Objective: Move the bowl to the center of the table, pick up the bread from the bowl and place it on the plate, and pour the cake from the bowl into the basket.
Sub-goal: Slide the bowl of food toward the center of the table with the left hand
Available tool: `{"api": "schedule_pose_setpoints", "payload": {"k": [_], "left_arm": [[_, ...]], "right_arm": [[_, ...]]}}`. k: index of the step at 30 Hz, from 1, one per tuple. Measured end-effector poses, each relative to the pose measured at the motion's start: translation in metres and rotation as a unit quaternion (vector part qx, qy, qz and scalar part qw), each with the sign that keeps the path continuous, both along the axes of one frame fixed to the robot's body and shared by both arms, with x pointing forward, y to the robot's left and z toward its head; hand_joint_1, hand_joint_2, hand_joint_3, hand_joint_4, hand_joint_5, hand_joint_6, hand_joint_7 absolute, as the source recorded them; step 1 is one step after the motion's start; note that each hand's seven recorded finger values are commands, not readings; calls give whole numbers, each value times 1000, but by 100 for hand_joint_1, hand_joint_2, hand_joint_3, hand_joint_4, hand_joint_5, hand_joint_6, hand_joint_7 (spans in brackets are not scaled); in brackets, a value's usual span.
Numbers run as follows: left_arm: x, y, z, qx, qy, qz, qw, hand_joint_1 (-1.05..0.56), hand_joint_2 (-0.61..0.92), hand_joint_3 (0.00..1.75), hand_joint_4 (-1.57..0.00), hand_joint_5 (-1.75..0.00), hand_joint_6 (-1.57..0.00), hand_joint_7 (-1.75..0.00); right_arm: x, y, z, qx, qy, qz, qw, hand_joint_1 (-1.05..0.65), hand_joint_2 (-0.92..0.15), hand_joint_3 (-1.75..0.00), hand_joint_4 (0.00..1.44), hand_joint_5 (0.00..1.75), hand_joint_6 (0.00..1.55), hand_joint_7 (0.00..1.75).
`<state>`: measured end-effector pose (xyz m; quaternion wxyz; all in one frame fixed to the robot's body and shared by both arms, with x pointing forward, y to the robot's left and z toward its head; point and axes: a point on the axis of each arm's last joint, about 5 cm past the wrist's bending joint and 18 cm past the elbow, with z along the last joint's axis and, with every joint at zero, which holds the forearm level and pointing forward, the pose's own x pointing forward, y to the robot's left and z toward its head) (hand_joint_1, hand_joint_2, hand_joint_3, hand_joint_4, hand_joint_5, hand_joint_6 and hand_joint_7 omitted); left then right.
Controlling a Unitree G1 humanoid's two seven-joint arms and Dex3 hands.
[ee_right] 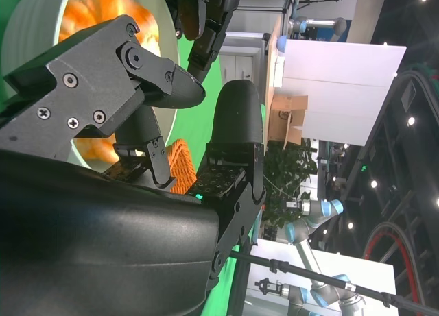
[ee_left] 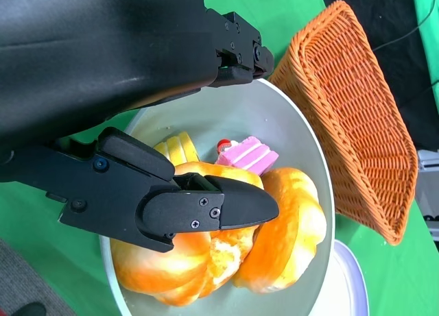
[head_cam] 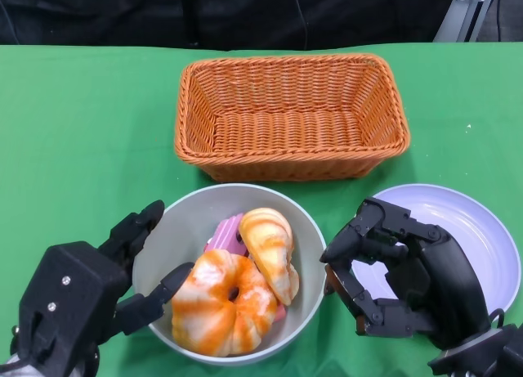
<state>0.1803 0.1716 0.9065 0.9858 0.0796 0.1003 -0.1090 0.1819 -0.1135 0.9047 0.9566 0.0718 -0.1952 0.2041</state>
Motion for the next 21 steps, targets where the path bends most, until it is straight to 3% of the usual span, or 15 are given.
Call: {"api": "schedule_pose_setpoints", "payload": {"k": [21], "left_arm": [[-6, -3, -4, -25, 9, -31, 999, -74, 92, 46, -10, -1, -10, 0]], "right_arm": [[1, -1, 6, 7, -20, -1, 1000, -9, -47, -108, 74, 160, 69, 125]]}}
